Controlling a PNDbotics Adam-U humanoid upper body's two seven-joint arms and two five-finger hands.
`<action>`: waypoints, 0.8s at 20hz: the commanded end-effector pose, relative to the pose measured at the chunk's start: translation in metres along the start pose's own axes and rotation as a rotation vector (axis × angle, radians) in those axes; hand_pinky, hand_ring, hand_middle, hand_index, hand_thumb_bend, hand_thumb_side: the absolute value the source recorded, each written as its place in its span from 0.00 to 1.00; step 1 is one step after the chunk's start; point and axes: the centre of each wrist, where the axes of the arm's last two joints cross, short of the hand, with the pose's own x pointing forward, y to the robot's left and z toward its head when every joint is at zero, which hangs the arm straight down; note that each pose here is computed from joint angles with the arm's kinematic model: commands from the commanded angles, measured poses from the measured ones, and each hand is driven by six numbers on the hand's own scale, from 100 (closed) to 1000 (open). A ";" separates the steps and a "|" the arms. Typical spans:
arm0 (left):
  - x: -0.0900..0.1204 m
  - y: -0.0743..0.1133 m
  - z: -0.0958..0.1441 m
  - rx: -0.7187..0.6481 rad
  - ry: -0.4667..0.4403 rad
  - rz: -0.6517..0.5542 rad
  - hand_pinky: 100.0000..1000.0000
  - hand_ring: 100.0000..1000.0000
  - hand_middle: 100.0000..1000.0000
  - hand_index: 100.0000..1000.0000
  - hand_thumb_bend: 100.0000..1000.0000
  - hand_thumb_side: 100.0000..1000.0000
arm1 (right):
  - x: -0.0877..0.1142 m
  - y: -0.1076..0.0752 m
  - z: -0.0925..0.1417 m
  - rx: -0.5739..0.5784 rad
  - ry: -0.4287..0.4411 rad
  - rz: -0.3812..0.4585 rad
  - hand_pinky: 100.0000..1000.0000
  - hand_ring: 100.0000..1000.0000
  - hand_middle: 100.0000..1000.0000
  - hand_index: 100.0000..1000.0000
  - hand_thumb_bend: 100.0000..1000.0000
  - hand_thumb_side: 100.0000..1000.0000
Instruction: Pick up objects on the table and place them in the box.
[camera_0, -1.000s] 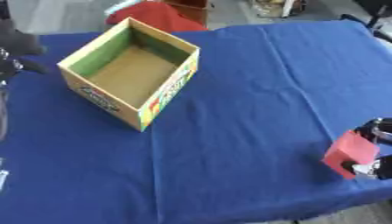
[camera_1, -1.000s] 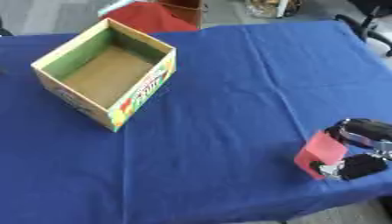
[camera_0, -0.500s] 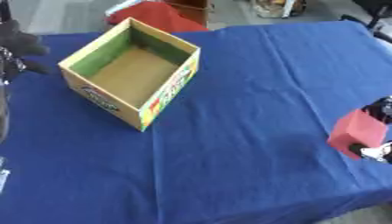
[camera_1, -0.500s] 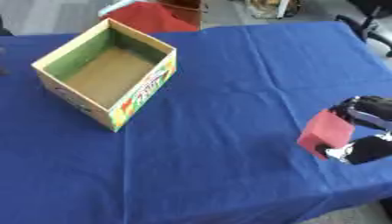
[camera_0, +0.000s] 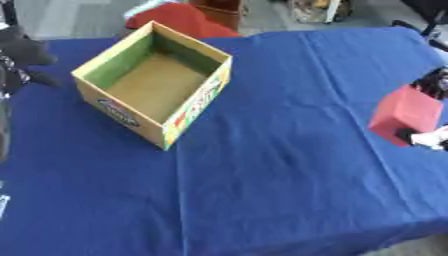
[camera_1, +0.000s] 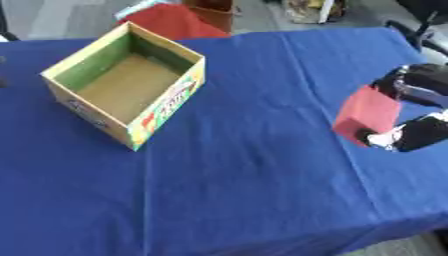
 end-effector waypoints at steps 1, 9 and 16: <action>0.006 0.001 -0.005 -0.014 -0.030 -0.002 0.52 0.68 0.66 0.86 0.00 0.89 | 0.001 -0.026 0.000 0.002 -0.044 0.057 0.61 0.54 0.48 0.70 0.00 0.55; 0.007 -0.003 -0.007 -0.027 -0.034 0.014 0.52 0.68 0.66 0.86 0.00 0.89 | 0.011 -0.072 -0.028 -0.047 -0.211 0.082 0.50 0.47 0.43 0.68 0.00 0.55; 0.008 -0.006 -0.010 -0.035 -0.045 0.037 0.52 0.68 0.66 0.86 0.00 0.89 | 0.028 -0.107 -0.067 -0.096 -0.362 0.088 0.47 0.47 0.42 0.67 0.00 0.54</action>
